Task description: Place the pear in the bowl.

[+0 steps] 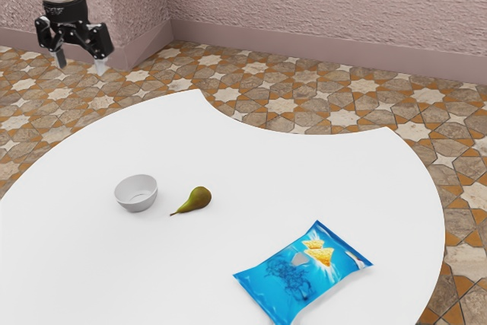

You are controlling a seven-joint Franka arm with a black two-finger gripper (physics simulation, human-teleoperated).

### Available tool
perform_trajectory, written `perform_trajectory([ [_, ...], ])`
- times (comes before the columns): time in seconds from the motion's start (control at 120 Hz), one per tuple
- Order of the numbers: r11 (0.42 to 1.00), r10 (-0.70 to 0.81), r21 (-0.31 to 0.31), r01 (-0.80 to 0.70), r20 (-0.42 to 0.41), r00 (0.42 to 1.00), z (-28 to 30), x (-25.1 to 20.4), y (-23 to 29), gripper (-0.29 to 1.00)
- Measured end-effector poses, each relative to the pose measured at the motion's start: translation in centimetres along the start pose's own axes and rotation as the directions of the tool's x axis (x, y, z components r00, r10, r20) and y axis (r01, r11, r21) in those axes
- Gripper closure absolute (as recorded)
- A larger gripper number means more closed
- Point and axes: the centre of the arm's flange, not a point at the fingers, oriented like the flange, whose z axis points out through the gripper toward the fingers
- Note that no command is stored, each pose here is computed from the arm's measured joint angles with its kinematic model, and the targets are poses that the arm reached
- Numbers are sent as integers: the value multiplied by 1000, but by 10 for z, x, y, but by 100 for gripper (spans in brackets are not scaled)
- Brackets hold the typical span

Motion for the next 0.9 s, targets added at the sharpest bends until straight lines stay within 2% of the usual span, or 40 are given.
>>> perform_trajectory([
  [0.125,1000,-27,0,27,6,1000,4,1,-16,0],
  [0.225,999,-32,-1,33,36,999,37,24,-16,0],
  [0.267,1000,9,-6,-9,44,999,50,34,10,0],
  [0.375,984,175,-57,-171,74,982,85,45,119,0],
  [0.575,971,231,-98,-218,151,961,179,74,175,0],
  [0.733,973,223,-105,-207,173,959,243,95,174,0],
  [0.9,963,262,-95,-250,137,955,289,113,171,0],
])
